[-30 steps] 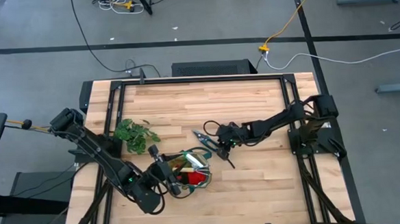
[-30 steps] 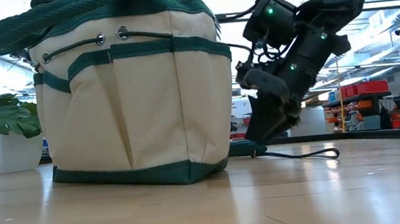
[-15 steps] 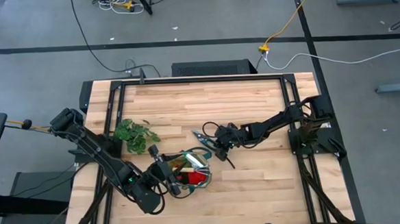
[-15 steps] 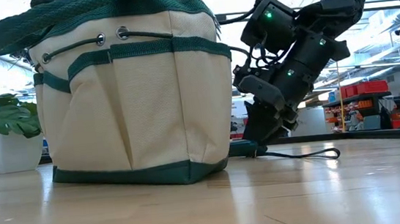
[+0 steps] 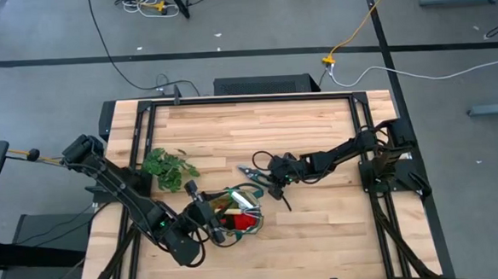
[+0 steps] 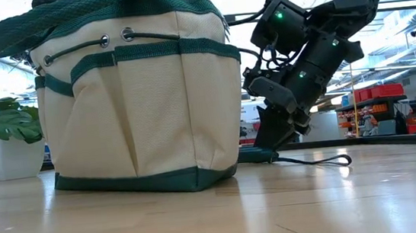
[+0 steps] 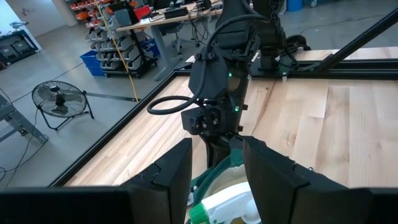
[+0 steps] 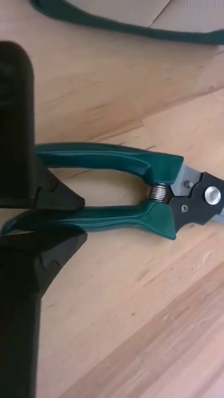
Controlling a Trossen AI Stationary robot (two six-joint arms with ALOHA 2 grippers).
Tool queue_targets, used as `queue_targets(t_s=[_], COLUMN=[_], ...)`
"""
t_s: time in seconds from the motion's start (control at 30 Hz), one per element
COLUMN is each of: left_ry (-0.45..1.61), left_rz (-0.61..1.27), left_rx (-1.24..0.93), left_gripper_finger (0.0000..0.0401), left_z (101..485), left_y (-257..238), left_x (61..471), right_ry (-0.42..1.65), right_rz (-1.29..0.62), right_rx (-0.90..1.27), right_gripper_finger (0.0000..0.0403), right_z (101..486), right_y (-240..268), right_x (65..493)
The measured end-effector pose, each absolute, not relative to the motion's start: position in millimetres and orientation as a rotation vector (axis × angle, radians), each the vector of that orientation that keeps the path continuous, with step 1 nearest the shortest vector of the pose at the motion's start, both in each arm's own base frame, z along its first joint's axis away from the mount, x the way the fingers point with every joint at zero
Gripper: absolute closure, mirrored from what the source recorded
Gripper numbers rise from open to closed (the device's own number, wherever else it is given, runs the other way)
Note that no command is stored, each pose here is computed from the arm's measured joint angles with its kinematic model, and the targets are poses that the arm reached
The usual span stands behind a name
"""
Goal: Pick & Place Garden tools in Gardening bag
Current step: Put the green pruning shears into the gardening bag
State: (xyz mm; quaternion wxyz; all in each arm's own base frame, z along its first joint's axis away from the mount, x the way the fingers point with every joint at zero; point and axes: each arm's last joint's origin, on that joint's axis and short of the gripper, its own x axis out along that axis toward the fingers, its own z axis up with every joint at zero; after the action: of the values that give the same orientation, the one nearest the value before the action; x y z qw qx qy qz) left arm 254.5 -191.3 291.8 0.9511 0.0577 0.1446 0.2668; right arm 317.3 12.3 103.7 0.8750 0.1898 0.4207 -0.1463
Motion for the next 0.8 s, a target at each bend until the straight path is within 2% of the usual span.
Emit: queue_targets(t_s=[0.2, 0.43, 0.8], left_ry=[0.294, 0.292, 0.291], left_rz=[0.542, 0.541, 0.542], left_rx=[0.117, 0.115, 0.114], left_gripper_finger=[0.0250, 0.0250, 0.0250], left_z=[292, 292, 292], left_y=[-191, -192, -192], left_x=[255, 255, 255], right_ry=[0.880, 0.883, 0.770], right_rz=[-0.315, -0.420, -0.442], right_rx=[0.388, 0.333, 0.319], right_gripper_finger=[0.0379, 0.0381, 0.0382], right_z=[117, 141, 183], right_y=[11, 7, 6], right_x=[311, 296, 281])
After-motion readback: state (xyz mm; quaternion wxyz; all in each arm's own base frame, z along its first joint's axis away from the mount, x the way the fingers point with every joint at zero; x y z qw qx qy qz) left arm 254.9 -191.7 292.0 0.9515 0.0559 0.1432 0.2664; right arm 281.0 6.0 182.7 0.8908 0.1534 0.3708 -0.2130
